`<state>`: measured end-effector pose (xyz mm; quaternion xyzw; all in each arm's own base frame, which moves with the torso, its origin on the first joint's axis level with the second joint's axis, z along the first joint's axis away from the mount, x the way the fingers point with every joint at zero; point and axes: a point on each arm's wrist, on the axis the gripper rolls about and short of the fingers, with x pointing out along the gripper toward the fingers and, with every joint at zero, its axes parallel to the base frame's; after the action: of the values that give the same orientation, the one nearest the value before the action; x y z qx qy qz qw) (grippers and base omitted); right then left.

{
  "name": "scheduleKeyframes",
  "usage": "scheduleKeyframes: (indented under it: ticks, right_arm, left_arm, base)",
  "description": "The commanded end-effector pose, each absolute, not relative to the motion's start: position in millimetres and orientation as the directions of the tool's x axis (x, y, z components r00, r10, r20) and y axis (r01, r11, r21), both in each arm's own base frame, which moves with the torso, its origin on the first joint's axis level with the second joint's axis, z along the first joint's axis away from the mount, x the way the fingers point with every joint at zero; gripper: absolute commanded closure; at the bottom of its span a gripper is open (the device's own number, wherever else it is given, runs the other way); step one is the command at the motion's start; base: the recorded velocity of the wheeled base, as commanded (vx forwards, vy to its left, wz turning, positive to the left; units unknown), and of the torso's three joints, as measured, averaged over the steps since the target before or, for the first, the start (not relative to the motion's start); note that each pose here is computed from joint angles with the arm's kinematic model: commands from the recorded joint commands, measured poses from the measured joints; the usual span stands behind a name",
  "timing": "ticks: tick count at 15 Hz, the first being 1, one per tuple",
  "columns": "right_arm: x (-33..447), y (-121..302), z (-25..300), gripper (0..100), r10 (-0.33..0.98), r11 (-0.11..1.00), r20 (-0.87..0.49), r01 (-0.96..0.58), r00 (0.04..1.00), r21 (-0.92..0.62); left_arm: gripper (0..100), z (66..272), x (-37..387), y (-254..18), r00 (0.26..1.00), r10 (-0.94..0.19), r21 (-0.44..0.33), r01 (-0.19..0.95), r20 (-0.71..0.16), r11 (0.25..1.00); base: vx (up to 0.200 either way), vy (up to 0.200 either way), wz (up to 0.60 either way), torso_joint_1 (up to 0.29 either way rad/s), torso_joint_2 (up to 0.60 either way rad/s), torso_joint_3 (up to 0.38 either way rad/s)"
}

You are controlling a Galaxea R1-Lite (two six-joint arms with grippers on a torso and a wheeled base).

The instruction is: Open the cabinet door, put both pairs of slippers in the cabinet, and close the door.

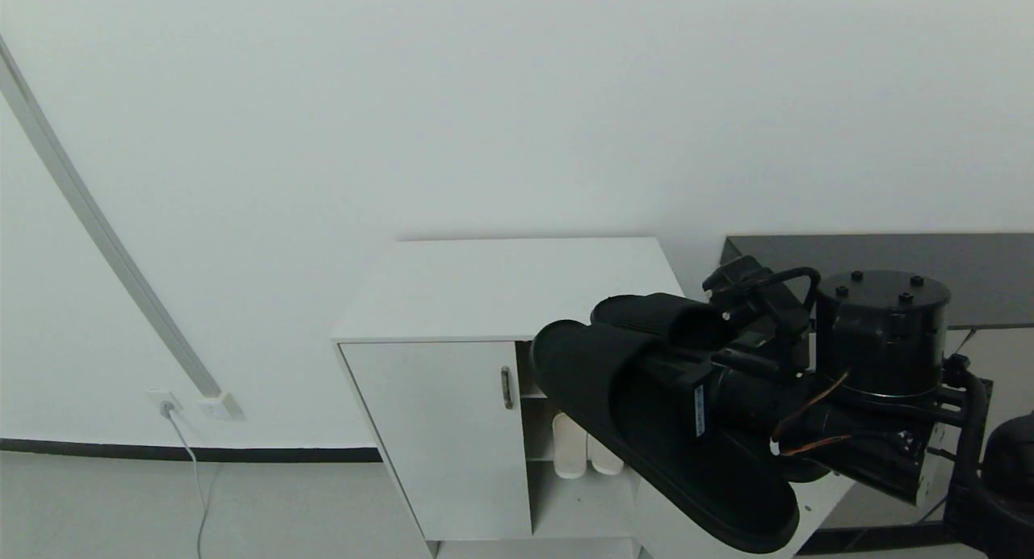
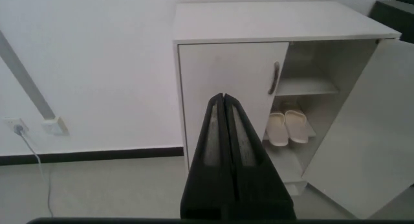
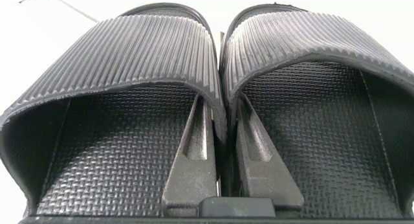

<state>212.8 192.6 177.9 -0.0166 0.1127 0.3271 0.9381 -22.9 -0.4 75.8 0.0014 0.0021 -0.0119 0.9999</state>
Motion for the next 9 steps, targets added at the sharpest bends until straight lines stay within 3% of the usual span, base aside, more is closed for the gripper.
scheduleKeyframes:
  ticks: [1, 9]
  right_arm:
    - [213.1, 192.6, 177.0, 100, 0.612, 0.784, -0.225, -0.62, 0.758, 0.045]
    - [215.6, 194.1, 168.0, 100, 0.602, 0.787, -0.256, -0.617, 0.756, 0.03]
  left_arm:
    - [100, 75.7, -22.9, -0.4, 1.0, -0.023, 0.003, 0.023, -0.005, 1.0]
    - [100, 75.7, -22.9, -0.4, 1.0, -0.025, 0.001, 0.025, -0.005, 1.0]
  base:
    - [0.0, 0.0, 0.0, 0.0, 0.0, 0.0]
    - [0.0, 0.0, 0.0, 0.0, 0.0, 0.0]
